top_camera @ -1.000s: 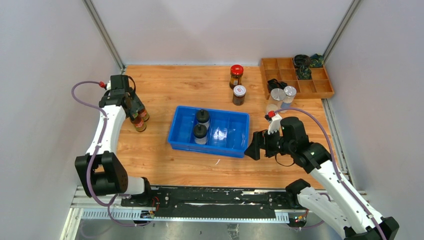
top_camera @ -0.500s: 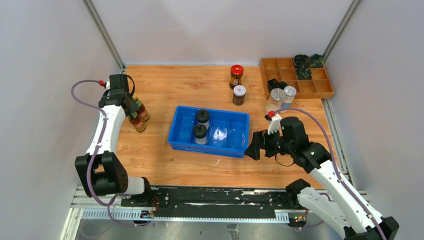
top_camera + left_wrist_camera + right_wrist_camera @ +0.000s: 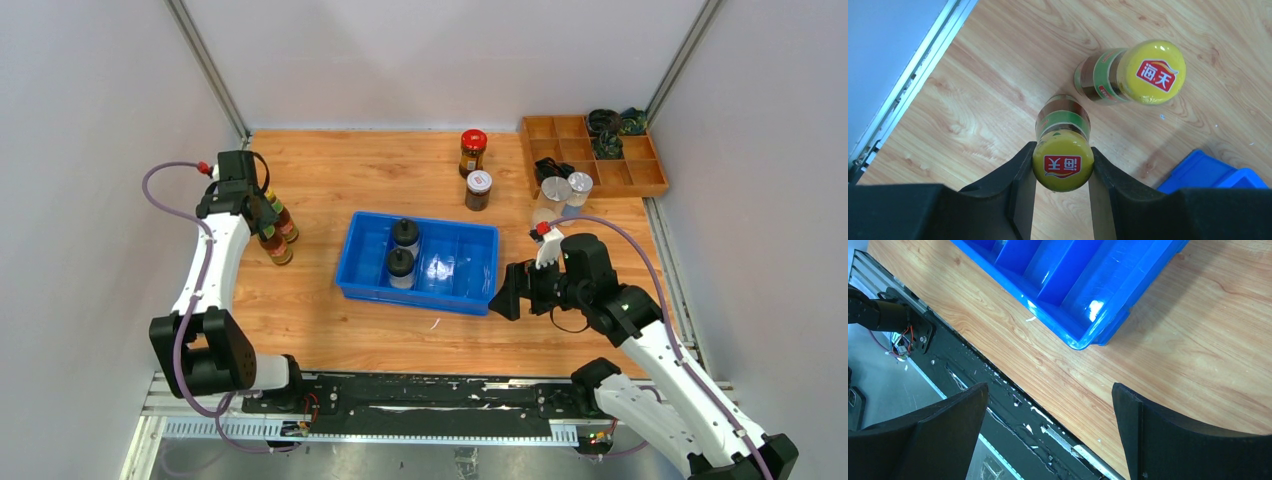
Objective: Organize the condiment bottles
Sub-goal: Pick up the bottle from the corner of the board.
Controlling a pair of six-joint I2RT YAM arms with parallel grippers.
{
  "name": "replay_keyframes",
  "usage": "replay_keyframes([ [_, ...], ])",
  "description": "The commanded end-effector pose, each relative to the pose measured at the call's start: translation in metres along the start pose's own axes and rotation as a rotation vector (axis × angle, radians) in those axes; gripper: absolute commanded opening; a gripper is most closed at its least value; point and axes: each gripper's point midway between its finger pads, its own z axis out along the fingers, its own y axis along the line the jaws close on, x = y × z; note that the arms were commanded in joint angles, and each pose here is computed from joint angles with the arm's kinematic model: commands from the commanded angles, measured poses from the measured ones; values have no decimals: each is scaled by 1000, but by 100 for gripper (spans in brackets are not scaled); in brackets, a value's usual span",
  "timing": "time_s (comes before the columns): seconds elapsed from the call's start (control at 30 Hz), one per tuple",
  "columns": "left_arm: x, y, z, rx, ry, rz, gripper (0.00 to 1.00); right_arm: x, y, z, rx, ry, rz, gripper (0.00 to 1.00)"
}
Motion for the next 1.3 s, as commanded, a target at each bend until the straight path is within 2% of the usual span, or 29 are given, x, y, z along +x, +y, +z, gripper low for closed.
replay_keyframes([
  [0.0,-2,-2,-15,52,-23,-19,15,5,4,1,-27,8,-23,100],
  [0.4,34,-5,-17,126,57,6,15,6,4,3,-30,17,-23,100],
  [0.93,43,-29,-33,276,130,48,15,6,4,2,-31,15,-23,100],
  [1.27,65,-64,-34,323,191,192,15,6,4,2,-31,15,-25,100],
])
